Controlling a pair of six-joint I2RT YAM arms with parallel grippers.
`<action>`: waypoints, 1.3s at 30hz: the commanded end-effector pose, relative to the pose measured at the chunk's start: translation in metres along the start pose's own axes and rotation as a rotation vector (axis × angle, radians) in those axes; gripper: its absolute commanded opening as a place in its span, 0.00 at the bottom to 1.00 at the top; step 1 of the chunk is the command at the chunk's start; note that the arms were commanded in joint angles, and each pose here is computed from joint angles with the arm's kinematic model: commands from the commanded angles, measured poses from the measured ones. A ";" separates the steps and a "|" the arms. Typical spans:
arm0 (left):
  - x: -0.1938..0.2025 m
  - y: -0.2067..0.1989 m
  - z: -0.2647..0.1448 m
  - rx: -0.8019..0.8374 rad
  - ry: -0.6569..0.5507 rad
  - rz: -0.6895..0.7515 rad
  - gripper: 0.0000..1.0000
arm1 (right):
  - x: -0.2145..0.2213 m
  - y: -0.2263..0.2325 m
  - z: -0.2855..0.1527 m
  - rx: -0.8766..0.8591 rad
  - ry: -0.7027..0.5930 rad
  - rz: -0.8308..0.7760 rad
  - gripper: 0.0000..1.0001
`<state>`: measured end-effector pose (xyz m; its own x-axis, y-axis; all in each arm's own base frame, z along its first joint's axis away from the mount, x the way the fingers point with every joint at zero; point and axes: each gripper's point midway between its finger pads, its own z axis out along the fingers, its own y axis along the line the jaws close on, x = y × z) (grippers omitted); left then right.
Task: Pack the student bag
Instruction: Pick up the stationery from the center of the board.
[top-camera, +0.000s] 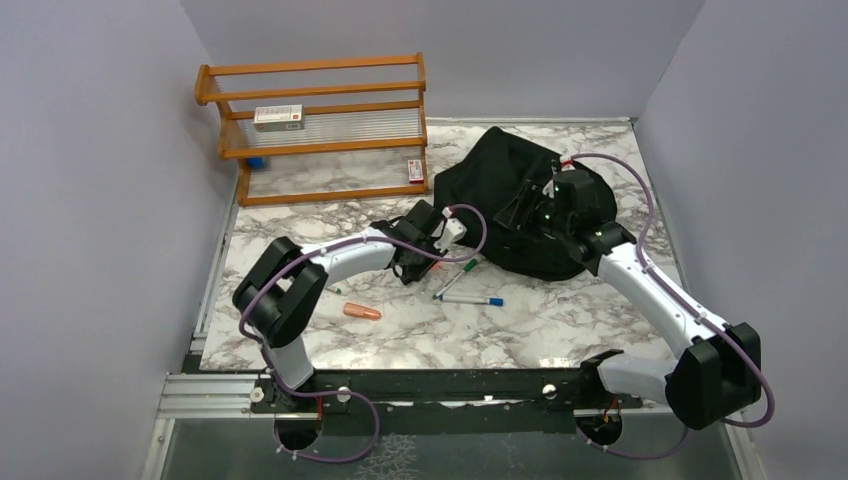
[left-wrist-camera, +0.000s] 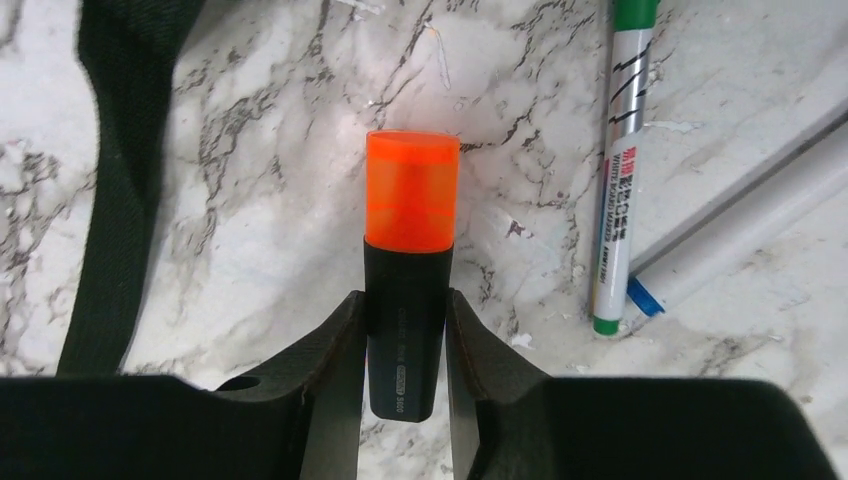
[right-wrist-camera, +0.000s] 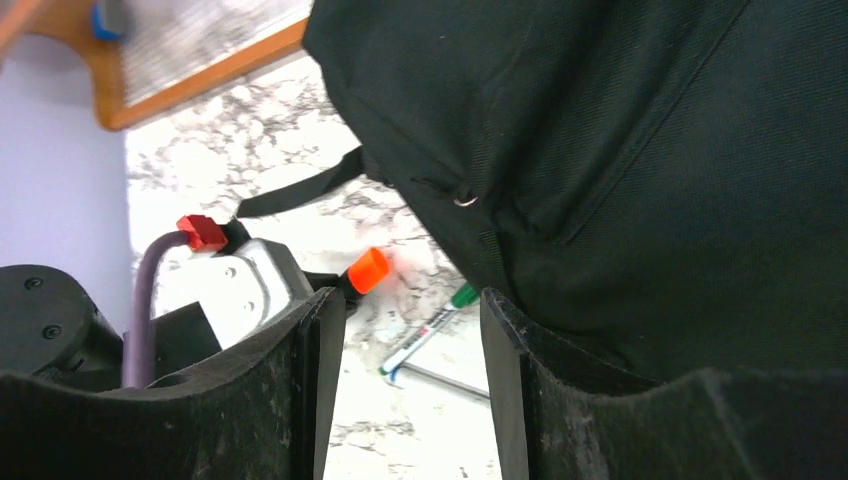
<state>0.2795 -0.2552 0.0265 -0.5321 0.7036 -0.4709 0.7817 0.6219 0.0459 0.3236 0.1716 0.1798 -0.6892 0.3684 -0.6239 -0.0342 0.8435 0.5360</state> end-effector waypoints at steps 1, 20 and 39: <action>-0.044 -0.008 -0.043 0.040 -0.199 -0.085 0.20 | -0.007 0.034 -0.009 -0.183 -0.053 0.124 0.57; -0.135 -0.068 -0.107 0.424 -0.552 -0.252 0.22 | 0.038 0.051 0.009 -0.376 0.113 0.443 0.58; -0.148 -0.069 -0.100 0.443 -0.554 -0.253 0.22 | 0.038 0.058 0.007 -0.412 0.132 0.285 0.55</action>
<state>0.2665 -0.3521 0.1623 -0.5922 0.2353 -0.7707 0.7491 0.5132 -0.4189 0.3049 0.2216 0.1794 -0.7376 0.5854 -0.3366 -0.0131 0.4861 0.8738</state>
